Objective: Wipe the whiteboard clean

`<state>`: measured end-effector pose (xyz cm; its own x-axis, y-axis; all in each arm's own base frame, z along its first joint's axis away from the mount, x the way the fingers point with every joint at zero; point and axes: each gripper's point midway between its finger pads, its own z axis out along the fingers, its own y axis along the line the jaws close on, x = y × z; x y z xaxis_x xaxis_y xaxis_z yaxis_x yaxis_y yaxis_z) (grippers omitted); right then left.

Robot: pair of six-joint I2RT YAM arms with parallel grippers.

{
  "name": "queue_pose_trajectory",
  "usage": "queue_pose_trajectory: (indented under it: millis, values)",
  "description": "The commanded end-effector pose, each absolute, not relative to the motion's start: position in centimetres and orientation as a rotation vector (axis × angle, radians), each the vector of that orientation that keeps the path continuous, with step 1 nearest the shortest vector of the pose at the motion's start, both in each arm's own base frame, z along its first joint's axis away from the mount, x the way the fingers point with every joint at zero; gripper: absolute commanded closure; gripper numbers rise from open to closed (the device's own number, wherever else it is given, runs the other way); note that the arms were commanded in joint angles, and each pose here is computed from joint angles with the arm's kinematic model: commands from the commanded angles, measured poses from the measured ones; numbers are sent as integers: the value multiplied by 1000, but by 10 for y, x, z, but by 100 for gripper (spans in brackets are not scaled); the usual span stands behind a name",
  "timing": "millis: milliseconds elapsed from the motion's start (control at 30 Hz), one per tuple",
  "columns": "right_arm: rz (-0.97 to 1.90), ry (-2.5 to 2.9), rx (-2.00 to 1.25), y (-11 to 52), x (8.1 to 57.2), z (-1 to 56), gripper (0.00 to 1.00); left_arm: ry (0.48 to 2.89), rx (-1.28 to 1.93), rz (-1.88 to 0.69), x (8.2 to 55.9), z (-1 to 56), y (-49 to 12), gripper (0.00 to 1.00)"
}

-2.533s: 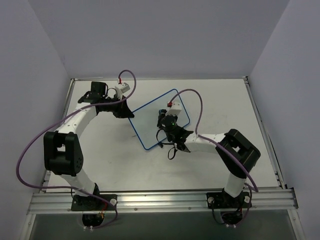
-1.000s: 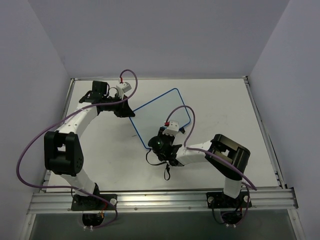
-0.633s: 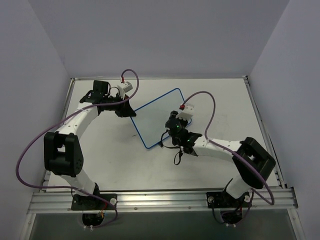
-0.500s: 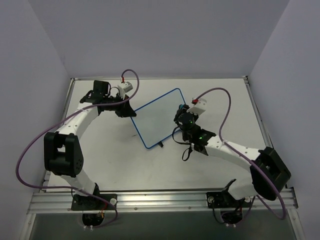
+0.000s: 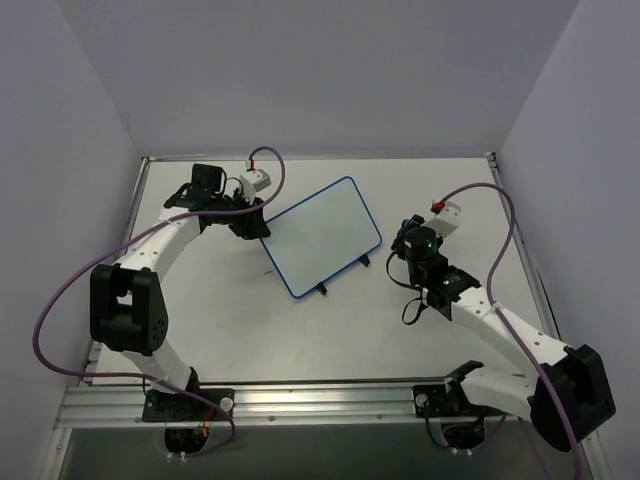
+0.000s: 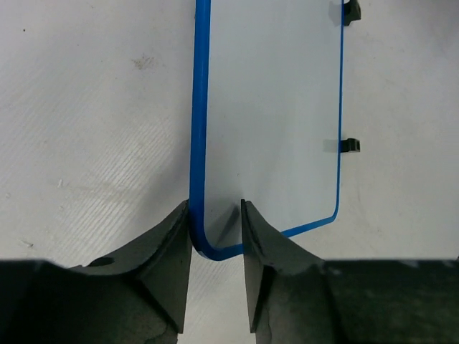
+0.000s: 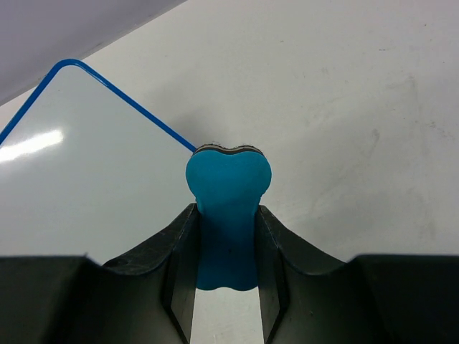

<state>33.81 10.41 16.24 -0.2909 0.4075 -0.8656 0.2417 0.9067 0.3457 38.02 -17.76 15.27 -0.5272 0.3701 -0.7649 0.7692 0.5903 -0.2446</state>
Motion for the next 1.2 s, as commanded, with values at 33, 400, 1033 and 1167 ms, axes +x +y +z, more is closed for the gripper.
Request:
queue_pose_trajectory:
  millis: [33,400,1033,1167]
  values:
    - [167,1903,451,101,336,164,100,2106,950,-657,383,158,-172,55]
    - [135,1921,458,92,339,155,100,2053,894,-558,385,184,-164,6]
    - [-180,2311,619,34,312,43,100,1996,-209,-75,358,313,-46,6]
    - [-256,2393,647,22,304,20,100,1952,-425,-3,318,314,-17,6]
